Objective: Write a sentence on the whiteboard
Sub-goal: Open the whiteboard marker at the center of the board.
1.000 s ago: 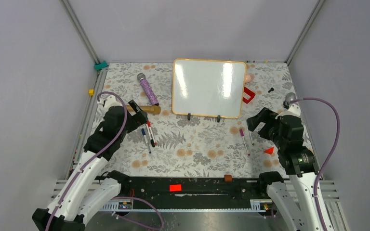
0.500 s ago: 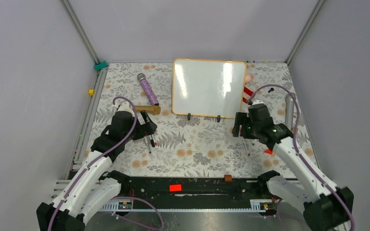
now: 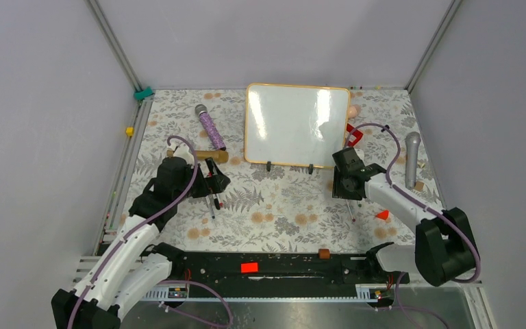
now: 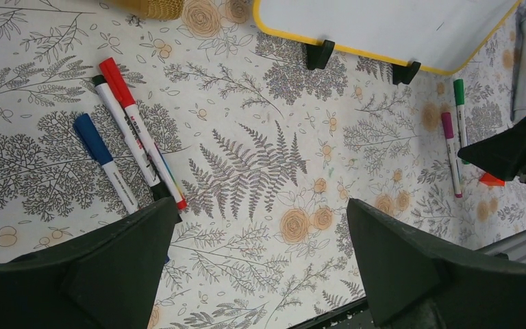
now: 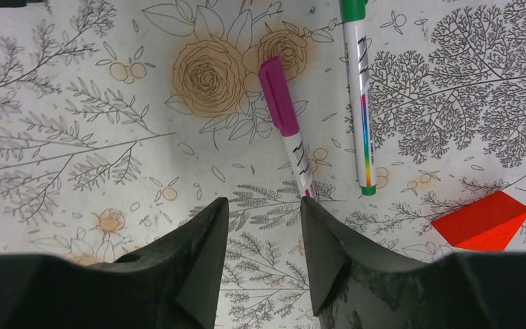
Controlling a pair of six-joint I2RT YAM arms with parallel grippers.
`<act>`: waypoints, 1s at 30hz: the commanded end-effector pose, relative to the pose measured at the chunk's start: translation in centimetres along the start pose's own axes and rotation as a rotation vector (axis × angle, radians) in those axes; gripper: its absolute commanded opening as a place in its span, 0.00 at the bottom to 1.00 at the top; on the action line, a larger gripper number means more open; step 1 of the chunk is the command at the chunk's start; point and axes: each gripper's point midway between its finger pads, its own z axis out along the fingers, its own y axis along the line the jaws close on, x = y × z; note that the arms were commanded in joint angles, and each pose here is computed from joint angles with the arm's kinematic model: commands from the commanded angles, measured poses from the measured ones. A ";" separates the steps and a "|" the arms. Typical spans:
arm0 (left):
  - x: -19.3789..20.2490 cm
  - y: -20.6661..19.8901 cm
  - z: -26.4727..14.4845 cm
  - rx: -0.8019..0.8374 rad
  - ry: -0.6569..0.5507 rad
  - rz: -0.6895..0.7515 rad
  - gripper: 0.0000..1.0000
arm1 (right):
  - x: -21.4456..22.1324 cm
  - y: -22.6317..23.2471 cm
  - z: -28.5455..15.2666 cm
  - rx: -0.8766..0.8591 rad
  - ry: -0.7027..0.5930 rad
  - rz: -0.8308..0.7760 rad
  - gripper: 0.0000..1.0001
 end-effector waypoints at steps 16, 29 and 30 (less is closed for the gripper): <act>-2.9 -1.6 -1.8 0.066 -0.101 0.155 0.96 | -2.9 -1.2 0.5 0.078 -0.079 0.147 0.46; -2.5 -2.2 -1.6 0.109 -0.099 0.132 0.95 | -6.2 -3.9 3.3 0.135 -0.010 0.226 0.47; -2.5 -2.2 -1.7 0.110 -0.100 0.132 0.95 | -6.3 -3.9 3.7 0.133 -0.005 0.237 0.48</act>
